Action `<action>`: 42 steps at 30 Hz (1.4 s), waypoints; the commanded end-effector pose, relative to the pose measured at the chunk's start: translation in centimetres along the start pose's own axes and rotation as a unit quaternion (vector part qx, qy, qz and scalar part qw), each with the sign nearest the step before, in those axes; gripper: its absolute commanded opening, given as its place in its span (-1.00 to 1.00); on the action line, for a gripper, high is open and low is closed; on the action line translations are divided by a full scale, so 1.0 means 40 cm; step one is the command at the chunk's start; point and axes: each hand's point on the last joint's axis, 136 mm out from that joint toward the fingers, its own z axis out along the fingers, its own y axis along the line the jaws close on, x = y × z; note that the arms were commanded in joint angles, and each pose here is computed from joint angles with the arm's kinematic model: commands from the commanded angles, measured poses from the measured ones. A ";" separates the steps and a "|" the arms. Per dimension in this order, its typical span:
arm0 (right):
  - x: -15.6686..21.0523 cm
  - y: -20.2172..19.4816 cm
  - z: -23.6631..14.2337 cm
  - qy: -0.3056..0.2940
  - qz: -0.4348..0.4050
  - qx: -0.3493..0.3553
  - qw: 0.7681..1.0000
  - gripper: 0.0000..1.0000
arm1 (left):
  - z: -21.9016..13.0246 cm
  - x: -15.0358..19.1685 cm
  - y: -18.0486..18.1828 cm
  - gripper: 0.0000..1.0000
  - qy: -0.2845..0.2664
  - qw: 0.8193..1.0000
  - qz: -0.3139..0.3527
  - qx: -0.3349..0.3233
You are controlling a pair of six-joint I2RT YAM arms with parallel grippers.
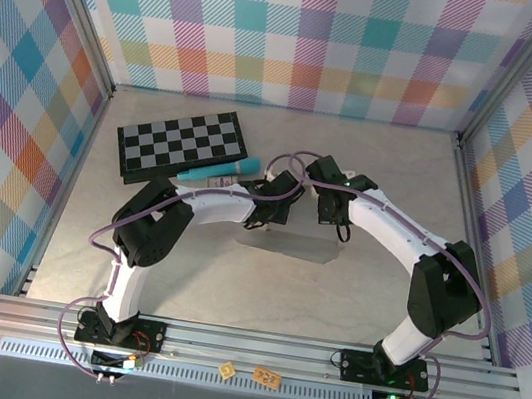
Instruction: Fold the paper box
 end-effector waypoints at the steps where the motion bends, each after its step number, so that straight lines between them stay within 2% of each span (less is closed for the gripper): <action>1: -0.032 -0.003 -0.048 -0.030 0.013 -0.007 0.999 -1.00 | 0.006 0.084 0.043 -0.68 0.046 0.999 0.016 -0.008; 4: -0.027 -0.006 -0.048 -0.030 0.013 -0.006 0.999 -1.00 | -0.016 0.044 0.026 -0.45 0.023 0.999 -0.011 0.037; 9: -0.020 -0.007 -0.047 -0.027 0.014 -0.005 1.000 -1.00 | -0.047 -0.004 0.007 -0.27 0.005 0.995 -0.035 0.096; 12: -0.018 -0.009 -0.047 -0.025 0.014 -0.004 1.000 -1.00 | -0.058 -0.016 -0.010 -0.24 0.008 0.990 -0.044 0.135; 19: -0.014 -0.006 -0.042 -0.019 0.014 -0.004 1.000 -1.00 | -0.048 0.014 -0.039 -0.26 0.043 0.980 -0.052 0.189; 25: -0.016 -0.003 -0.042 -0.019 0.017 -0.005 1.000 -1.00 | -0.013 0.040 -0.013 -0.53 0.060 0.985 -0.044 0.154; 32: -0.017 -0.001 -0.041 -0.018 0.016 -0.005 1.000 -1.00 | 0.018 0.060 0.025 -0.72 0.062 0.993 -0.029 0.100; 37: -0.017 0.000 -0.039 -0.016 0.015 -0.004 1.000 -1.00 | 0.024 0.076 0.047 -0.98 0.061 0.997 -0.004 0.043; 42: -0.020 -0.003 -0.041 -0.018 0.016 -0.002 1.000 -1.00 | 0.028 0.119 0.085 -1.00 0.082 0.996 0.014 -0.023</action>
